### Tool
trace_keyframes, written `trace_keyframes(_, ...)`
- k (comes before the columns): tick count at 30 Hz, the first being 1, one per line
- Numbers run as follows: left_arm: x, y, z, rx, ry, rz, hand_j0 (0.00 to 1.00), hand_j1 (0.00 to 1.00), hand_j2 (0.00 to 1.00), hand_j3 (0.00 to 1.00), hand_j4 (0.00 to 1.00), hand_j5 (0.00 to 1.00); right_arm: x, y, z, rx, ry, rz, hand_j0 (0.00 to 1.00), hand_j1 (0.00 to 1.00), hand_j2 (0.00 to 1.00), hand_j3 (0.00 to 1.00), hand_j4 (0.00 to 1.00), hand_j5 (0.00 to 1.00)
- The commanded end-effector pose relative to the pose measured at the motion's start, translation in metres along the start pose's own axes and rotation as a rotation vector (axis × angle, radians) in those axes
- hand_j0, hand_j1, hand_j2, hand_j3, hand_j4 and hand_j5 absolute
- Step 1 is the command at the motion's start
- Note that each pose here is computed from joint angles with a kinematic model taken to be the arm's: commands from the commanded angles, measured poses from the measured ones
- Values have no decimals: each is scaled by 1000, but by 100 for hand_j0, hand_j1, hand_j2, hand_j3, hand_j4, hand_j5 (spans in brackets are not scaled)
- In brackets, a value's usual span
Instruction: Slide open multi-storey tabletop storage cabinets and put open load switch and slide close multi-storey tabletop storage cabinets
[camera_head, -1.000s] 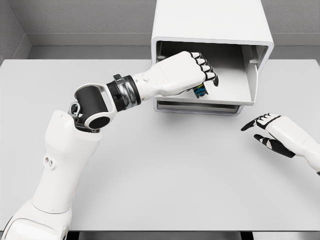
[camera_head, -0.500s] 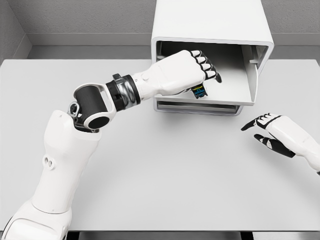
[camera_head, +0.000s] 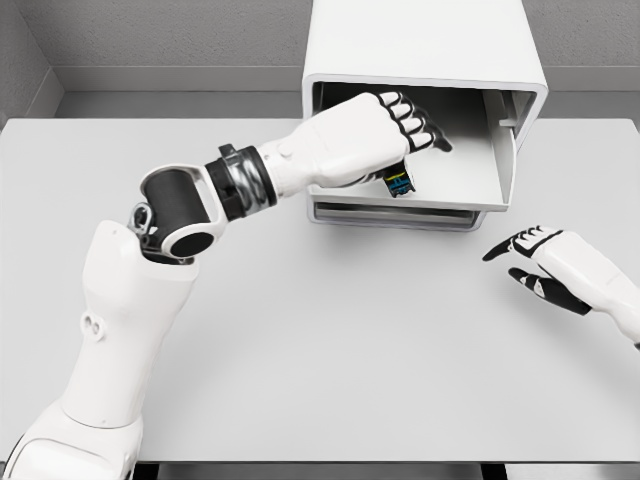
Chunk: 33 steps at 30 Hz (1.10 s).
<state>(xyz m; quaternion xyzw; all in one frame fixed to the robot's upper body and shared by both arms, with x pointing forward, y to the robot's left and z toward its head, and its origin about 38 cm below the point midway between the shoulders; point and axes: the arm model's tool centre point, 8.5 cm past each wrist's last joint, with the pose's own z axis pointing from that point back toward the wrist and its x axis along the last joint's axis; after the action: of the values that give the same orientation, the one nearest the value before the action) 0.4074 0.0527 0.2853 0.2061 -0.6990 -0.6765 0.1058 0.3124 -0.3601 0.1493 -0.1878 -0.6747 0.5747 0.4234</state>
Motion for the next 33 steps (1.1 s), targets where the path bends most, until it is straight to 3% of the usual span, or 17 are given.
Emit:
trace_keyframes(1, 1, 5, 1, 17, 0, -2, 84, 84, 84, 84, 84, 84, -1, -1, 0, -3, 1, -6, 58, 58, 58, 58, 58, 58)
trace_keyframes(7, -1, 10, 5, 35, 9, -5, 85, 85, 85, 85, 85, 85, 0, -1, 0, -4, 1, -7, 58, 58, 58, 58, 58, 58)
trace_keyframes(15, 0, 24, 12, 74, 16, -33, 97, 97, 97, 97, 97, 97, 0, -2, 1, -7, 0, -6, 58, 58, 58, 58, 58, 58)
trace_keyframes(20, -4, 37, 23, 134, 26, -20, 100, 100, 100, 100, 100, 100, 0, -1, 0, -6, -2, -7, 58, 58, 58, 58, 58, 58)
trace_keyframes(28, -22, 55, 52, 288, 26, 98, 100, 100, 100, 100, 100, 100, 2, -1, -1, -6, -8, -6, 58, 58, 58, 58, 58, 58)
trace_keyframes(30, -32, 40, 75, 268, 54, 136, 100, 100, 100, 100, 100, 100, 3, -2, -1, -7, -10, -6, 59, 59, 59, 59, 59, 59)
trace_keyframes(33, -61, 36, 135, 291, 138, 176, 100, 100, 100, 100, 100, 100, 3, -2, -2, -10, -13, -7, 58, 58, 58, 58, 58, 58)
